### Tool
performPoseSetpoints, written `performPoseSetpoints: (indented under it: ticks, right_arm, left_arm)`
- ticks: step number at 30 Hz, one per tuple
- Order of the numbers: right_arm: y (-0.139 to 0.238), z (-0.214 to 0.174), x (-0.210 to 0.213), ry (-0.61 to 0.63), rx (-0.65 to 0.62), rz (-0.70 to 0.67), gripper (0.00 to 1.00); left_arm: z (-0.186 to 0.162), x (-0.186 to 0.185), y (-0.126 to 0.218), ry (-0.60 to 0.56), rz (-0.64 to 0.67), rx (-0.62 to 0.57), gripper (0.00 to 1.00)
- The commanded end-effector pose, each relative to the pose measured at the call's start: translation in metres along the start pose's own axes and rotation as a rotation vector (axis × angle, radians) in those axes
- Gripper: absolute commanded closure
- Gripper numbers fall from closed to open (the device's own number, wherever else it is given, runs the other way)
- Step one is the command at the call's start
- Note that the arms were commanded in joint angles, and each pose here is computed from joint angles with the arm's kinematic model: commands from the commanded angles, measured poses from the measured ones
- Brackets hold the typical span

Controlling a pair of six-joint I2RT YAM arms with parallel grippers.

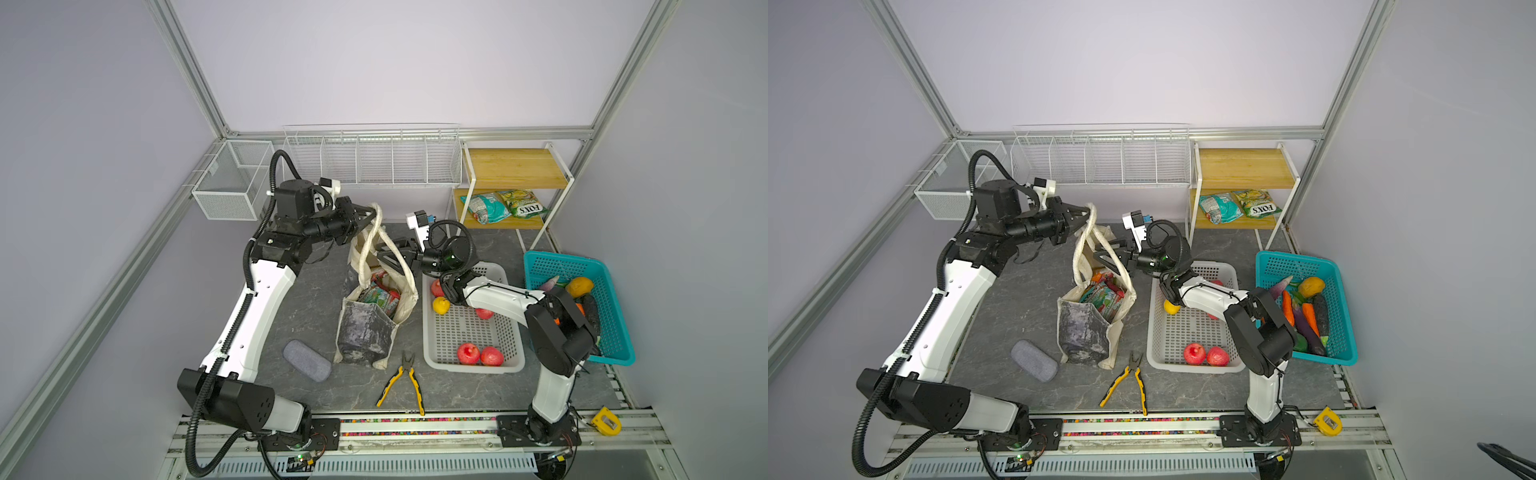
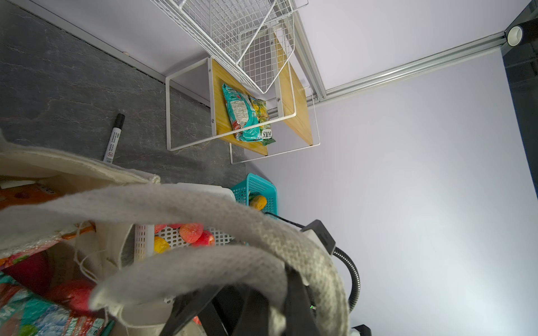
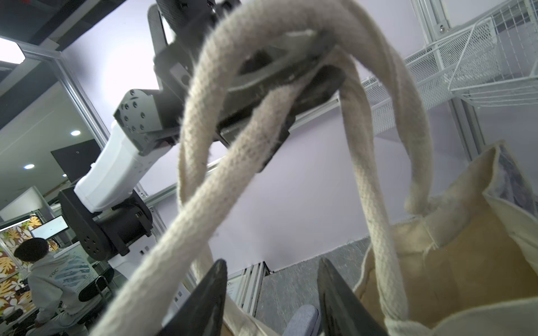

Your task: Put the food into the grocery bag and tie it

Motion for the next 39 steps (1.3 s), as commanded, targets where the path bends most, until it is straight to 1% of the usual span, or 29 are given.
performPoseSetpoints:
  ticks: [1, 11, 15, 19, 30, 39]
  right_arm:
    - [-0.006, 0.021, 0.017, 0.027, -0.091, 0.065, 0.44]
    - [-0.022, 0.039, 0.022, -0.008, -0.189, 0.108, 0.37]
    - [-0.024, 0.046, 0.023, -0.019, -0.234, 0.119, 0.33]
    - [-0.023, 0.049, 0.024, -0.030, -0.247, 0.117, 0.26]
    - [-0.034, 0.058, 0.032, -0.045, -0.218, 0.121, 0.11]
    - [-0.043, 0.057, 0.031, -0.068, -0.201, 0.109, 0.08]
  left_arm:
    - [-0.004, -0.018, 0.011, -0.042, -0.053, -0.008, 1.00]
    - [-0.007, -0.012, 0.011, -0.040, -0.044, -0.015, 1.00]
    - [-0.010, -0.009, 0.012, -0.041, -0.039, -0.017, 1.00]
    - [-0.012, -0.002, 0.012, -0.044, -0.021, -0.020, 1.00]
    - [-0.012, 0.009, 0.012, -0.073, 0.034, -0.028, 1.00]
    - [-0.012, 0.024, 0.014, -0.109, 0.128, -0.052, 1.00]
Point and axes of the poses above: each gripper's point midway between its finger pads, its own y axis back along the fingers, its own x axis along the line the jaws close on, z = x × y, the point moved 3 cm from there along y, back along the fingers, and after that the axes turned 2 degrees about -y, right-handed, at the moved point
